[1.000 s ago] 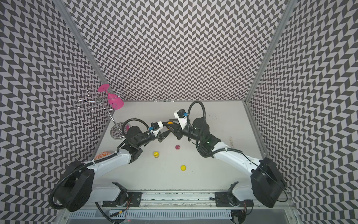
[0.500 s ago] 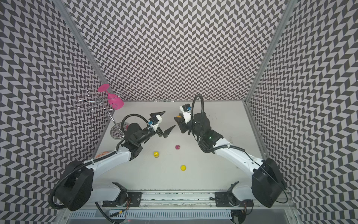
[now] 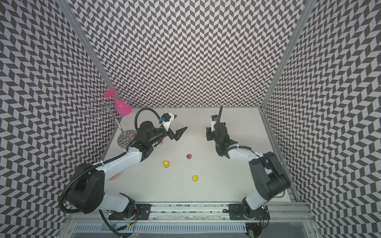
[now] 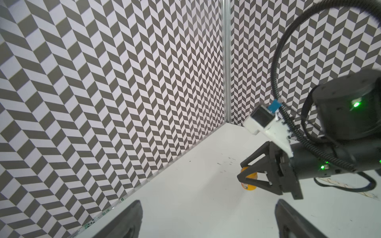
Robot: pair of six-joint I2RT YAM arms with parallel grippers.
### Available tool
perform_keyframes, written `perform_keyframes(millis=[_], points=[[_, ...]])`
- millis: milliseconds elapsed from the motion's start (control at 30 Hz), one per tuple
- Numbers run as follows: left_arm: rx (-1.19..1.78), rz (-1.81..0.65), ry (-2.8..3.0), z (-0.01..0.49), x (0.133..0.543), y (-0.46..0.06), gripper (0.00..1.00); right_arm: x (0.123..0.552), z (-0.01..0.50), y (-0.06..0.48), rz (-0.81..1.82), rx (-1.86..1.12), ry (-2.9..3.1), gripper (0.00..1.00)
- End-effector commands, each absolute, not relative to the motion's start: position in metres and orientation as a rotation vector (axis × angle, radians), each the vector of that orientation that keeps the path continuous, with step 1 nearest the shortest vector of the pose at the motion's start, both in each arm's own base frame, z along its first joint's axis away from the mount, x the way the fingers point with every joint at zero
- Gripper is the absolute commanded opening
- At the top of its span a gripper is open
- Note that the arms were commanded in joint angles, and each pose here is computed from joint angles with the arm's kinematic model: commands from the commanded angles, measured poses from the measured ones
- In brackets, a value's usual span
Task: Close the paint jar lid
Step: Place the paint jar at the center of the board.
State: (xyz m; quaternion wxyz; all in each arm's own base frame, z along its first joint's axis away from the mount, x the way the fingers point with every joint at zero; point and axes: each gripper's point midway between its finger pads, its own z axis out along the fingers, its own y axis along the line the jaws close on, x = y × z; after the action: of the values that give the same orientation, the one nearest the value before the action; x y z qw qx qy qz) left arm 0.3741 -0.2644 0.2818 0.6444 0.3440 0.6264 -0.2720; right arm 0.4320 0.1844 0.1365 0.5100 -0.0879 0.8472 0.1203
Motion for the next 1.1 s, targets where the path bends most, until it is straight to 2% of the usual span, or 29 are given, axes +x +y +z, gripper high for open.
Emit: perform_keyframes(millis=[0,333,667,1067], points=[[0.803,-0.672,1.46,0.28,0.376,-0.272,1.0,0.447,0.147,0.181,0.3,-0.11,1.955,0.0],[0.829,-0.668,1.463,0.277,0.374,-0.273,1.0,0.452,0.099,0.172,0.251,-0.037,2.036,0.0],[0.898,-0.733,1.476,0.273,0.368,-0.285,1.0,0.457,0.078,0.172,0.233,-0.018,2.064,0.0],[0.941,-0.715,1.653,0.235,0.383,-0.294,1.0,0.458,0.059,0.172,0.21,-0.028,2.095,0.0]])
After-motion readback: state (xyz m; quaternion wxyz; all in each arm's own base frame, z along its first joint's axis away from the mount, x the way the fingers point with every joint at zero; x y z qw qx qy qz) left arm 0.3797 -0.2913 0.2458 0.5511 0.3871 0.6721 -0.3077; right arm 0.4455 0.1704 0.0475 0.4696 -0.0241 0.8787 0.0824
